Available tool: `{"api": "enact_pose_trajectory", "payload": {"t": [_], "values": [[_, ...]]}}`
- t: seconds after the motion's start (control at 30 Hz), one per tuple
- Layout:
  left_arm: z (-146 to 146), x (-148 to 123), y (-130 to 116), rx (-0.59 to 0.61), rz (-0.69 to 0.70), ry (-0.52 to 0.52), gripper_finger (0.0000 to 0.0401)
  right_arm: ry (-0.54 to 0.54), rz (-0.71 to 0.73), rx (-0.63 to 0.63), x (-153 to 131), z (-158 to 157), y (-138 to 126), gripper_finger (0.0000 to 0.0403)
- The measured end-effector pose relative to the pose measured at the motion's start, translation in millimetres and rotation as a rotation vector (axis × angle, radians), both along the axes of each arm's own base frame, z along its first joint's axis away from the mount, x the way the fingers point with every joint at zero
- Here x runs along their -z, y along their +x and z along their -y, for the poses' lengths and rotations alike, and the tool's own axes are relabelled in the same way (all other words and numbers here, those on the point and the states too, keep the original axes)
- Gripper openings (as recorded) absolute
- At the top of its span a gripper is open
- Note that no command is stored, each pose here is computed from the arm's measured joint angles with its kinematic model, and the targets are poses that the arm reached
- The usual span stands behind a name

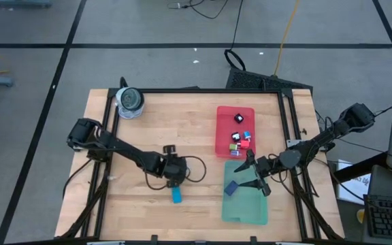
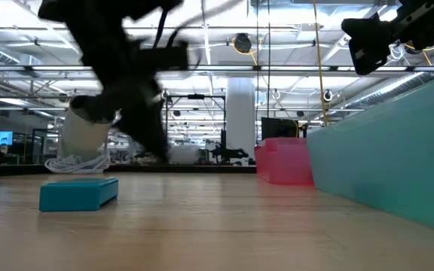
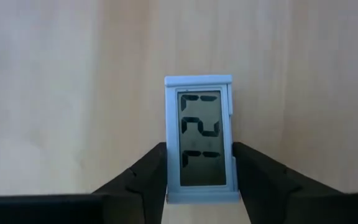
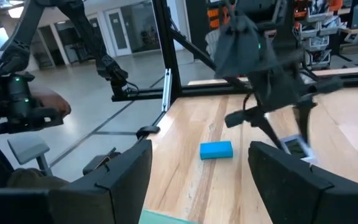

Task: Pick & Place Office items
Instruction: Put the white digital clock into the green bin

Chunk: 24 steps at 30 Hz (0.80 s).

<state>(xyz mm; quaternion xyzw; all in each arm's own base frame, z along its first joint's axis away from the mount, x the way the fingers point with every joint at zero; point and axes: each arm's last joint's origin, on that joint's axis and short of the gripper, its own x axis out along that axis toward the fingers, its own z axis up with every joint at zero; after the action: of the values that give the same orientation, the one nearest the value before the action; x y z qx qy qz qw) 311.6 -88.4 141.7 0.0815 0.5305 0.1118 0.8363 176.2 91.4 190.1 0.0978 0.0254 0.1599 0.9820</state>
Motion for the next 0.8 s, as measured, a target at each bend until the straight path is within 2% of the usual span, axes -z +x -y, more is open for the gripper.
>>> {"api": "enact_pose_trajectory", "payload": {"t": [0.2,0.33,0.4,0.5,0.57,0.67,0.8], "values": [[7,-33,22,0.069,0.095,0.042,0.0153,0.013,0.027,0.002,-3,0,0,0.0254],[12,-54,35,0.067,0.177,0.002,0.0153,0.017,0.04,0.002,-4,0,0,0.0254],[13,-61,39,0.024,0.203,-0.088,0.0153,0.012,0.04,0.002,-4,0,0,0.0254],[11,-69,50,-0.013,0.264,-0.348,0.0153,-0.026,0.036,0.025,-3,1,0,0.0254],[9,-74,57,-0.001,0.31,-0.485,0.0159,-0.071,0.04,0.061,-2,2,1,0.0254],[12,-81,63,0.083,0.381,-0.584,0.016,-0.135,0.027,0.113,2,3,2,0.0254],[19,-92,70,0.258,0.473,-0.655,0.0153,-0.172,-0.012,0.128,10,1,5,0.0254]]}}
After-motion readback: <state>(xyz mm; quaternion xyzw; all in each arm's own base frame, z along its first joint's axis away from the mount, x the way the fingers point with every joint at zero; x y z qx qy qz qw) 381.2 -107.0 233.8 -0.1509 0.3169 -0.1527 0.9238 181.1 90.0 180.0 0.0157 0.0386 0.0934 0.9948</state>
